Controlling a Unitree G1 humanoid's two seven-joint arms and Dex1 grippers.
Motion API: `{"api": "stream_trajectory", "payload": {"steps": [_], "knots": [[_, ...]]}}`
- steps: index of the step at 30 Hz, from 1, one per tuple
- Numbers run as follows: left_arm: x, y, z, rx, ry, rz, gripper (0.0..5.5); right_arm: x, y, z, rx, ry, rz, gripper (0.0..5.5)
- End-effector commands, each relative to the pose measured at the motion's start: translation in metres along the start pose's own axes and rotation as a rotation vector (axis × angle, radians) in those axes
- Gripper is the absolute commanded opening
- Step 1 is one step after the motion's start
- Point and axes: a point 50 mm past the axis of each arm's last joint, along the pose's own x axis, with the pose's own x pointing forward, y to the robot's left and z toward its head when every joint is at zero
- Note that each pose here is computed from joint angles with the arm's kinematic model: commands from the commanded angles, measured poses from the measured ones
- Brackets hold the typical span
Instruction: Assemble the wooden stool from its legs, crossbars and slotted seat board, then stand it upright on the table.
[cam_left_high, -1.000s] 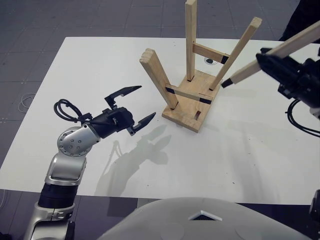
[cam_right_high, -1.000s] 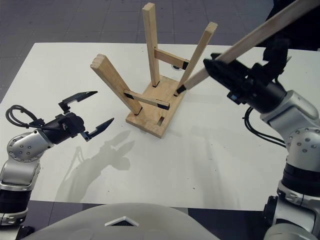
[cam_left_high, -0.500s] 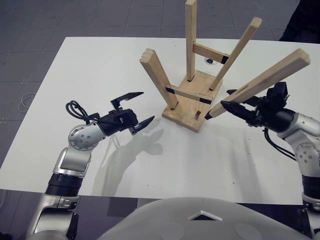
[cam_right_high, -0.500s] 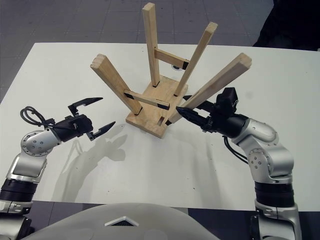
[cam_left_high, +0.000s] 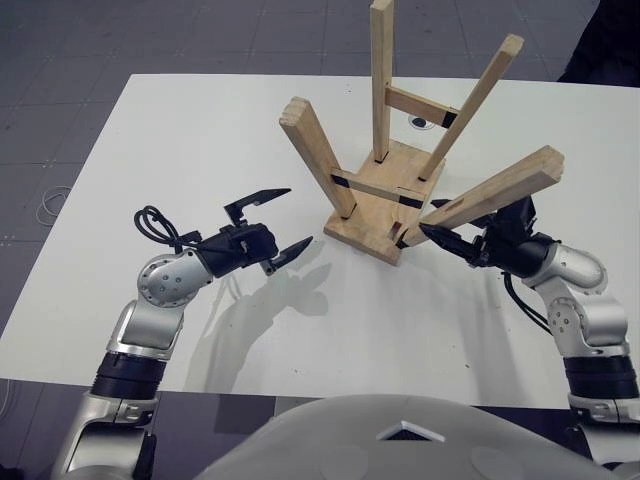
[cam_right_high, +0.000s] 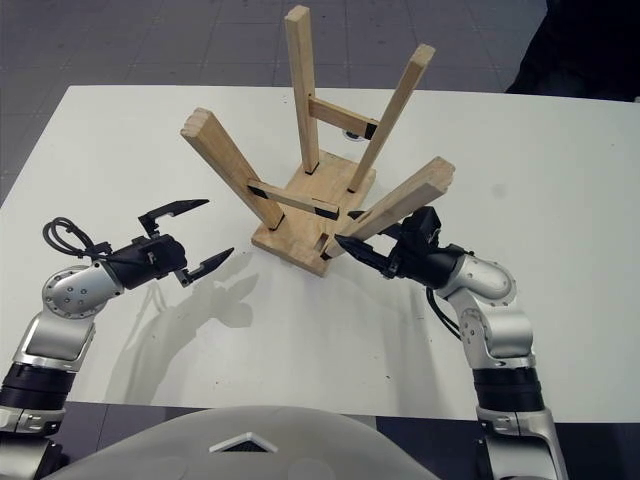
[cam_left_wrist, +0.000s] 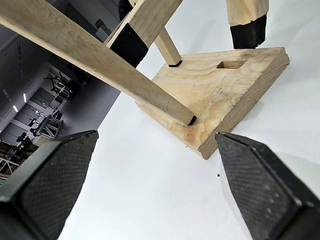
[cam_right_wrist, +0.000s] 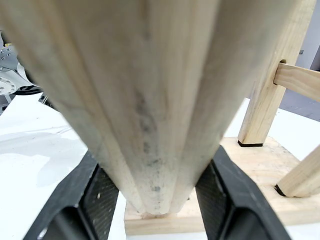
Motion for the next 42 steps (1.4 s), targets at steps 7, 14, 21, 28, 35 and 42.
{"api": "stream_trajectory", "payload": {"steps": [7, 14, 21, 28, 35, 42], "knots": [[0.001, -0.002, 0.002, -0.002, 0.000, -0.011, 4.34, 0.009, -0.012, -0.004, -0.067, 0.014, 0.014, 2.03], [0.002, -0.002, 0.003, -0.001, -0.004, -0.012, 4.34, 0.014, -0.011, -0.011, -0.070, 0.010, 0.022, 2.03], [0.002, -0.003, 0.004, -0.002, -0.006, -0.011, 4.34, 0.014, -0.009, -0.022, -0.072, 0.059, 0.042, 2.03], [0.002, -0.004, 0.004, -0.005, -0.004, -0.005, 4.34, 0.011, -0.012, -0.032, -0.128, 0.236, 0.129, 2.03], [0.001, -0.009, 0.005, -0.016, -0.002, 0.006, 4.34, 0.005, -0.017, -0.028, -0.015, 0.345, 0.163, 2.03], [0.001, -0.010, 0.007, -0.013, 0.002, 0.026, 4.34, -0.005, -0.022, -0.029, -0.037, 0.548, 0.263, 2.03]]}}
